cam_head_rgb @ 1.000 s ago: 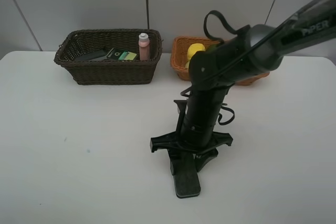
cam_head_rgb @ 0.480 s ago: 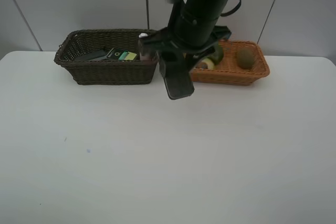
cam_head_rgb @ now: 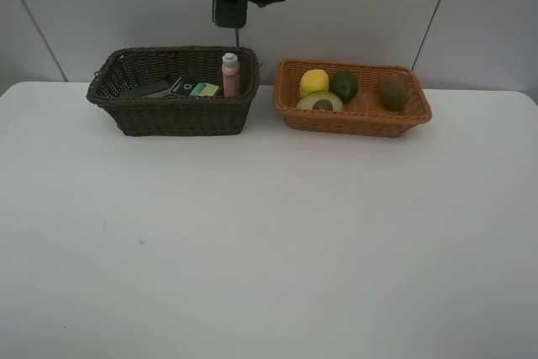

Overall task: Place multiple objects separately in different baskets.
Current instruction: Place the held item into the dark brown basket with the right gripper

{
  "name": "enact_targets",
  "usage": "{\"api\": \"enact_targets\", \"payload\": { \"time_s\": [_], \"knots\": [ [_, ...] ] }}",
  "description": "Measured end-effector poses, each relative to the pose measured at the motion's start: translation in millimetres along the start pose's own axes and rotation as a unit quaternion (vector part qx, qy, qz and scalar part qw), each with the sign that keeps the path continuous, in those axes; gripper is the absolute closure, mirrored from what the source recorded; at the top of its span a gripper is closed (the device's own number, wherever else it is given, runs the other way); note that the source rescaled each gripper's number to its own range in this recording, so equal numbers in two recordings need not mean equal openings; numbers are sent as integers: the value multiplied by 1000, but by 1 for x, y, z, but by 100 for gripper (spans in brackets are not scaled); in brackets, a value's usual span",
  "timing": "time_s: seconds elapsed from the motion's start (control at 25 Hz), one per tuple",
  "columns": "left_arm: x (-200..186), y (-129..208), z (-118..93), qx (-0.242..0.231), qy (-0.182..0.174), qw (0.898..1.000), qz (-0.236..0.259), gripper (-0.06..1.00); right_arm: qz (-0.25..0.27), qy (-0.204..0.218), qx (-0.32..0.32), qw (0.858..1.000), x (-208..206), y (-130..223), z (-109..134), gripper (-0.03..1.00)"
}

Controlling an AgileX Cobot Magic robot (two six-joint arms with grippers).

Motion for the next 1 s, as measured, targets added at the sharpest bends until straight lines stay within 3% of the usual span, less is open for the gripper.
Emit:
{"api": "enact_targets", "payload": {
  "time_s": [0.12,0.24,0.56,0.64,0.72,0.76,0.88,1.0],
  "knots": [
    [0,0,0,0,0,1000,0,-6,-80,-32,2,996,20,3,6,64],
    [0,0,0,0,0,1000,0,-6,-122,-51,4,991,34,15,10,64],
    [0,0,0,0,0,1000,0,-6,-76,-43,6,996,49,49,5,64],
    [0,0,0,0,0,1000,0,-6,-72,-41,6,997,50,50,5,48],
    [0,0,0,0,0,1000,0,-6,-64,-39,7,997,50,52,4,18],
    [0,0,0,0,0,1000,0,-6,-60,-37,7,997,50,54,4,9],
    [0,0,0,0,0,1000,0,-6,-45,-33,7,998,50,58,3,-1],
    [0,0,0,0,0,1000,0,-6,-29,-26,7,999,46,55,1,-3]
  ]
}}
Point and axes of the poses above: a point on each arm's last joint axis where the gripper is mounted, x pointing out along that axis toward the gripper, z along the wrist's bending axis when the last joint is at zero, y = z × x, the point moved 6 cm from there along x, pointing out along that axis toward the gripper
